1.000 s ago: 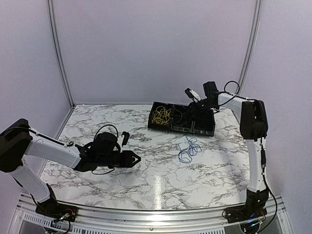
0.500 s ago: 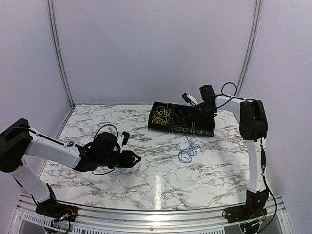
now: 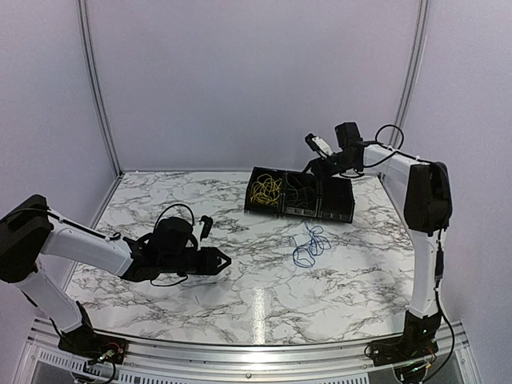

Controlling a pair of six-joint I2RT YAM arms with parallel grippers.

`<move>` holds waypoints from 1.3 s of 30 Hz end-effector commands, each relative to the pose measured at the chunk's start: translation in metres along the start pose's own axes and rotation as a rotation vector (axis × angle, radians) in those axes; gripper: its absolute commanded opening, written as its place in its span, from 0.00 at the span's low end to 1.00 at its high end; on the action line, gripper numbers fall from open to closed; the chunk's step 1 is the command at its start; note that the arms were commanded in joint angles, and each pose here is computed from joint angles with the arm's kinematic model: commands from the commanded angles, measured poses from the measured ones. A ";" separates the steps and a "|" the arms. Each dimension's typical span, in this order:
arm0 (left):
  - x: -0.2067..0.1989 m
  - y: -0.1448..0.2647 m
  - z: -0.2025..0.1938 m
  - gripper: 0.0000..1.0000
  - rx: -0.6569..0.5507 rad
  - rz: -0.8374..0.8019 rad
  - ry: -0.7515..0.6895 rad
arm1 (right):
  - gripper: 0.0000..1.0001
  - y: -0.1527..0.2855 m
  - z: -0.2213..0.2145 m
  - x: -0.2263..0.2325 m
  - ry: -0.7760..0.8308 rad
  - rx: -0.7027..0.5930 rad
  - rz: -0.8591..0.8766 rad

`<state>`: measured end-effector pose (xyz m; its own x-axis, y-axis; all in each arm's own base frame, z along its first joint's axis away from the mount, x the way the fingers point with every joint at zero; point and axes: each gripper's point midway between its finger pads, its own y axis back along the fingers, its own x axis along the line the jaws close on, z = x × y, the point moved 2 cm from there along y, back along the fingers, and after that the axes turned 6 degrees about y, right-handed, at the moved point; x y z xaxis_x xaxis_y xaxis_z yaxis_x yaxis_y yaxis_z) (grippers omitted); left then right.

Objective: Untangle the cables

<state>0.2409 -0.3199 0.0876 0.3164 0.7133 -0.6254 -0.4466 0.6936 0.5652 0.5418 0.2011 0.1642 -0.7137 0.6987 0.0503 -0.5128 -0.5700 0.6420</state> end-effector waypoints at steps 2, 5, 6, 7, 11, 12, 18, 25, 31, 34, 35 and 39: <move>-0.004 0.001 0.000 0.41 0.014 -0.011 -0.015 | 0.46 0.011 0.028 -0.001 0.060 -0.053 -0.034; -0.006 0.002 0.005 0.41 -0.001 -0.007 -0.008 | 0.45 0.000 0.026 0.010 0.086 -0.041 -0.006; -0.005 0.003 0.006 0.41 -0.006 0.006 -0.002 | 0.45 -0.004 0.025 0.014 0.094 -0.037 0.001; -0.004 0.004 0.007 0.41 -0.012 0.020 0.005 | 0.43 -0.008 0.024 0.018 0.101 -0.032 0.010; -0.004 0.010 0.017 0.97 -0.056 0.040 0.036 | 0.43 -0.025 0.017 0.027 0.121 -0.005 0.023; -0.004 0.012 0.018 0.99 -0.062 0.050 0.041 | 0.45 -0.030 0.014 0.026 0.125 0.007 0.014; -0.002 0.023 0.032 0.99 -0.068 0.175 -0.021 | 0.31 -0.052 -0.007 0.006 0.129 0.079 -0.097; -0.021 0.035 0.052 0.99 -0.111 0.156 -0.106 | 0.04 -0.063 -0.022 -0.010 0.120 0.123 -0.175; -0.041 0.045 0.073 0.99 -0.178 0.110 -0.104 | 0.04 -0.060 -0.017 -0.015 0.131 0.123 -0.206; -0.056 0.053 0.087 0.99 -0.220 0.075 -0.109 | 0.25 -0.042 0.000 -0.012 0.141 0.089 -0.210; -0.059 0.056 0.092 0.99 -0.232 0.077 -0.126 | 0.29 -0.033 0.007 -0.010 0.146 0.074 -0.213; -0.065 0.066 0.113 0.99 -0.296 0.141 -0.206 | 0.41 0.015 0.038 0.003 0.181 0.003 -0.237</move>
<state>0.2748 -0.3146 0.1897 0.3516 0.7945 -0.4951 -0.6357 0.5909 0.4967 0.5595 0.2170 0.1076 -0.6810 0.7149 -0.1589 -0.5620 -0.3710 0.7393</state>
